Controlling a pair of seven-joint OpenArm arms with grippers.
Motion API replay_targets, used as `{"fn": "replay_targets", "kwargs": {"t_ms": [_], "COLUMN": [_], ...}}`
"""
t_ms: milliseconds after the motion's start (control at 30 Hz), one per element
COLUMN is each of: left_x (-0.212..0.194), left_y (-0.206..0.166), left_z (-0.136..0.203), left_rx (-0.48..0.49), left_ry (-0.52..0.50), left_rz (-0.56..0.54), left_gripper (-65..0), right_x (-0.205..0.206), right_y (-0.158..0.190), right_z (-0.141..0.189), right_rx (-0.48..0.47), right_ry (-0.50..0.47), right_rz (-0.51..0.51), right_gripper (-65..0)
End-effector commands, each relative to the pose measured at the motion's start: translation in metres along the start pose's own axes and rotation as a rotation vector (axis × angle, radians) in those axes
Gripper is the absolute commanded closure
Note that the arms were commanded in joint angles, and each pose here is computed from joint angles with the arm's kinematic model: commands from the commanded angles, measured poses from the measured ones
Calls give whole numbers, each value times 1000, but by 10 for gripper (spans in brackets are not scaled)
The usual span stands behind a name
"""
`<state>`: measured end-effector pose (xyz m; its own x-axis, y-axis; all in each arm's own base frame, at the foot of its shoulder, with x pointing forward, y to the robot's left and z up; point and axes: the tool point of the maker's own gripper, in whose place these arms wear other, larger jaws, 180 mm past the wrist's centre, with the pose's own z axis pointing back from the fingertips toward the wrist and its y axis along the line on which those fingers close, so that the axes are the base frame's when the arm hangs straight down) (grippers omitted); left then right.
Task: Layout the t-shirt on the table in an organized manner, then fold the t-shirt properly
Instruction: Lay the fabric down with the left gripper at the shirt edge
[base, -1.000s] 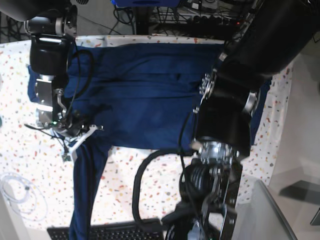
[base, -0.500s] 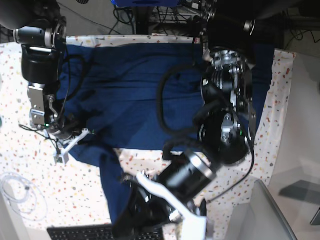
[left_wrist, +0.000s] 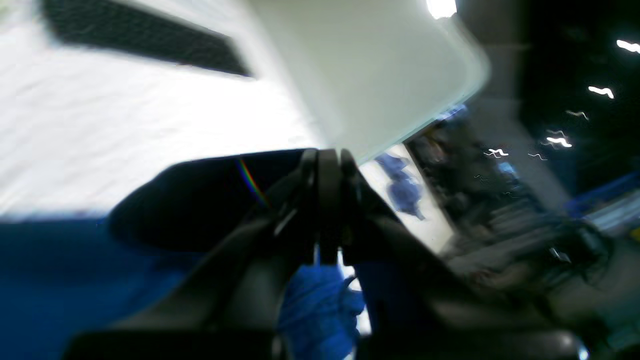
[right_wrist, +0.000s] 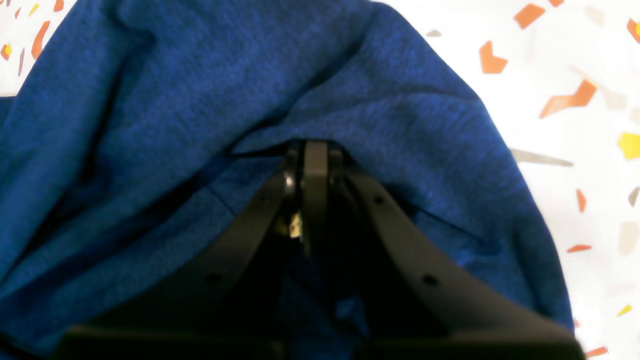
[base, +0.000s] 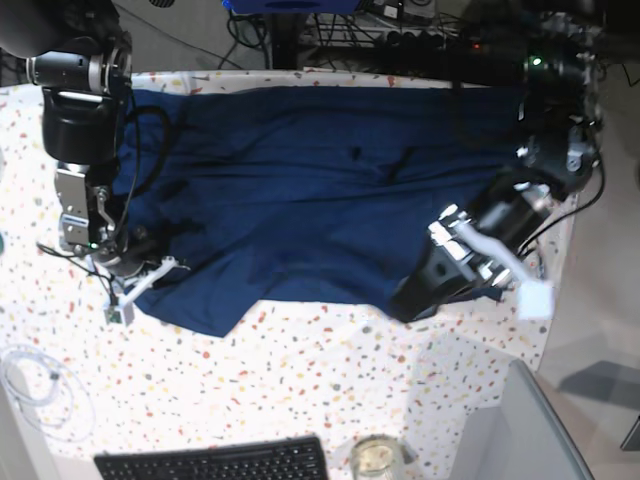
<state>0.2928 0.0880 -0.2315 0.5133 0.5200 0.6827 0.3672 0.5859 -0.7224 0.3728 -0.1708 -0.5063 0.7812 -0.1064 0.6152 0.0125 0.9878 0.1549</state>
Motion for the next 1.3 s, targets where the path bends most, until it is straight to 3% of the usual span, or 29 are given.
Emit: {"fn": "replay_targets", "kwargs": {"t_ms": [0, 200, 467, 867, 1267], "left_x": [10, 26, 27, 11, -34], "left_y": [0, 41, 76, 86, 116], "left_z": [10, 67, 124, 139, 169], "left_rx": [-2, 163, 352, 408, 621], "left_ry": [-29, -52, 38, 74, 177], "left_rz": [-12, -78, -100, -74, -116], "left_gripper": [0, 0, 0, 0, 0], "right_x": [-22, -23, -23, -23, -23], "right_y": [-13, -12, -12, -11, -11], "right_z": [2, 2, 2, 1, 1], "right_rx": [-51, -49, -49, -48, -47], "right_ry": [97, 99, 99, 99, 99], "right_rz": [17, 17, 17, 16, 17], "right_gripper": [-2, -2, 0, 0, 0]}}
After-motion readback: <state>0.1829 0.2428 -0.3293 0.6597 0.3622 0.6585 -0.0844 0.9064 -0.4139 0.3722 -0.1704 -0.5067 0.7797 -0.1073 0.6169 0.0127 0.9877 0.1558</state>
